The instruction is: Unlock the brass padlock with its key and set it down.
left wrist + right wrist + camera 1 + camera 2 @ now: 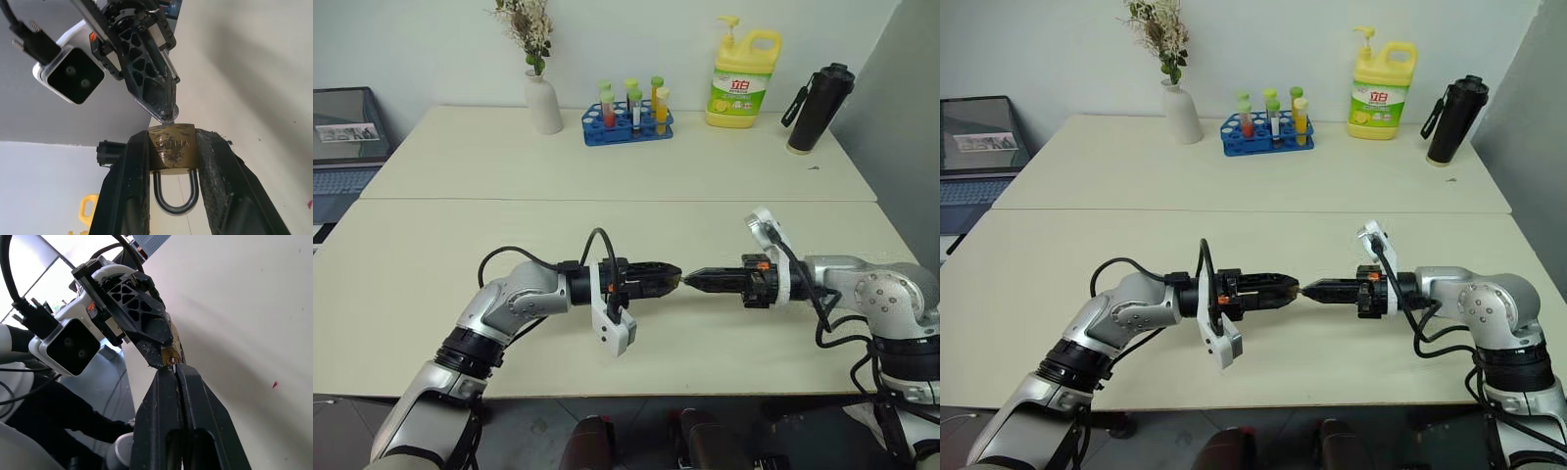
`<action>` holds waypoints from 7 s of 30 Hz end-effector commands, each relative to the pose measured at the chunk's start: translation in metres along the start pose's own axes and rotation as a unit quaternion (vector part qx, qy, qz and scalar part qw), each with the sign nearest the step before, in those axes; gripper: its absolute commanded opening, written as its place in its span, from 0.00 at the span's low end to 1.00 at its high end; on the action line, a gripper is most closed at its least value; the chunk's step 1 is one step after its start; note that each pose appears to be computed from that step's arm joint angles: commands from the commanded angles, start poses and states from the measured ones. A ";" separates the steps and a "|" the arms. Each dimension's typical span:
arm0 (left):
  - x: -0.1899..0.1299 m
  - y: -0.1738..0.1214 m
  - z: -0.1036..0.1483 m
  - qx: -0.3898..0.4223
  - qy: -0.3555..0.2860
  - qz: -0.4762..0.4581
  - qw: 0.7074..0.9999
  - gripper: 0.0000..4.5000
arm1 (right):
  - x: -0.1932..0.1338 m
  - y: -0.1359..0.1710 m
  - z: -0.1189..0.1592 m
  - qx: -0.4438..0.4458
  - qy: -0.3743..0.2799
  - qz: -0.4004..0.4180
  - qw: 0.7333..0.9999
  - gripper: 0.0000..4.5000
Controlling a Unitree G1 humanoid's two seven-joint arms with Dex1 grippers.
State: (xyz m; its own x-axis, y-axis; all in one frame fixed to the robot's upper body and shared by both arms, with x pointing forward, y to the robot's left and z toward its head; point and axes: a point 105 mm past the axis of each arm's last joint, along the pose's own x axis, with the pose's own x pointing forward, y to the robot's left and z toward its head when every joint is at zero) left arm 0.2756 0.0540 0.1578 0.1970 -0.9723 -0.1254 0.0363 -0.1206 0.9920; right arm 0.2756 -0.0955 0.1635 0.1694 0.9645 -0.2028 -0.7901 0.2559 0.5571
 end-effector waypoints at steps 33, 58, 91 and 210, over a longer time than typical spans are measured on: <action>0.001 0.014 -0.006 0.012 0.027 0.054 0.998 0.21 | -0.004 0.005 0.012 -0.236 0.011 -0.037 0.971 0.77; 0.001 0.016 -0.007 0.020 0.028 0.057 0.998 0.21 | 0.022 0.004 0.023 -0.166 -0.053 -0.023 0.984 0.04; -0.039 0.047 -0.003 -0.215 0.060 0.159 0.962 0.56 | 0.013 -0.011 0.028 -0.258 -0.042 -0.066 0.963 0.04; -0.071 -0.006 -0.007 -0.344 0.095 -0.040 0.933 0.47 | 0.008 -0.008 0.017 -0.196 -0.003 -0.046 0.980 0.04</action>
State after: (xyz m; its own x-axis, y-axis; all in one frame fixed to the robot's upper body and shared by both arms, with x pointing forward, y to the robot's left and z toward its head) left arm 0.2765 0.1287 0.1538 0.3657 -0.8910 -0.2690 0.7203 0.0879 0.6880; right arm 0.2937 -0.0890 0.1597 0.2550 0.9325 -0.2559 -0.9344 0.3057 0.1830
